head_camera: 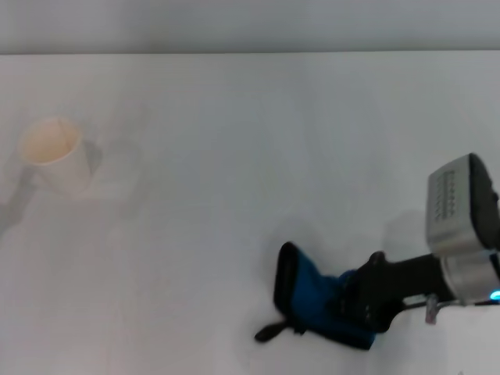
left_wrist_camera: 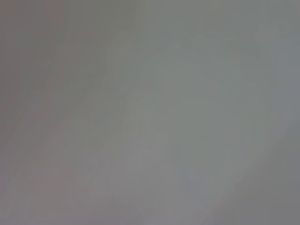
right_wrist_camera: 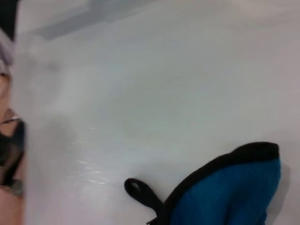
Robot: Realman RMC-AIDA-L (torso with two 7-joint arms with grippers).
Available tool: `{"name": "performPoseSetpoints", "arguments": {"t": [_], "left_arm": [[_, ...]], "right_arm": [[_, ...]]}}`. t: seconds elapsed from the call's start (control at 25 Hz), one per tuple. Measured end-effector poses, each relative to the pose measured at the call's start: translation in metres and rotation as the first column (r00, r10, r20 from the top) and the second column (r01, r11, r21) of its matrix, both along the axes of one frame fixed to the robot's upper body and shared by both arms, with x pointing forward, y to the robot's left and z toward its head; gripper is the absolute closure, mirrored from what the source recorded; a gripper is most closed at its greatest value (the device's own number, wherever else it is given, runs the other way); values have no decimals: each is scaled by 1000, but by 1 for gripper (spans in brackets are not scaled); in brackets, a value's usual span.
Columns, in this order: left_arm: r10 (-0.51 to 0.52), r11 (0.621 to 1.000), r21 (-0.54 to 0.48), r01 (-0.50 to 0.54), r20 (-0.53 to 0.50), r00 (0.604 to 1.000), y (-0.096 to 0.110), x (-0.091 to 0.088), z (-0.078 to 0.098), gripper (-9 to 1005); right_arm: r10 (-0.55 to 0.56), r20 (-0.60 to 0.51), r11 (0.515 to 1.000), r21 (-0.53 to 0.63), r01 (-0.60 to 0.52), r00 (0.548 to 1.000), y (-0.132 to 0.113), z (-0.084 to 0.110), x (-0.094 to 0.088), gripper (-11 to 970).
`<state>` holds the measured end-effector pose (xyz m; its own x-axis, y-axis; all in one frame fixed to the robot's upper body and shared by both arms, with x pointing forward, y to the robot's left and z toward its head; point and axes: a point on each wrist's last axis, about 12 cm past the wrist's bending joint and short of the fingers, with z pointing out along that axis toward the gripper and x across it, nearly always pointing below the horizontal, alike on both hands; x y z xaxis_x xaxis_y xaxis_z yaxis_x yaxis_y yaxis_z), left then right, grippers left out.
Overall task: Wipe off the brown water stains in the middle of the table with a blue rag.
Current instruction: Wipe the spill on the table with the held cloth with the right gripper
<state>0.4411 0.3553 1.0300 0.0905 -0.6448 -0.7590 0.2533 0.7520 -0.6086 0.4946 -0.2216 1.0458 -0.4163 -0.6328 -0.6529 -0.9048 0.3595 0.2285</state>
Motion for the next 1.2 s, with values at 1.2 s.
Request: {"name": "performPoseSetpoints", "arguments": {"t": [1.2], "left_arm": [[-12,1000,6,12,19,1000,-3,16,6,123]], "right_arm": [[166,-49,986,34,-164,985,21,9,-14,878]]}}
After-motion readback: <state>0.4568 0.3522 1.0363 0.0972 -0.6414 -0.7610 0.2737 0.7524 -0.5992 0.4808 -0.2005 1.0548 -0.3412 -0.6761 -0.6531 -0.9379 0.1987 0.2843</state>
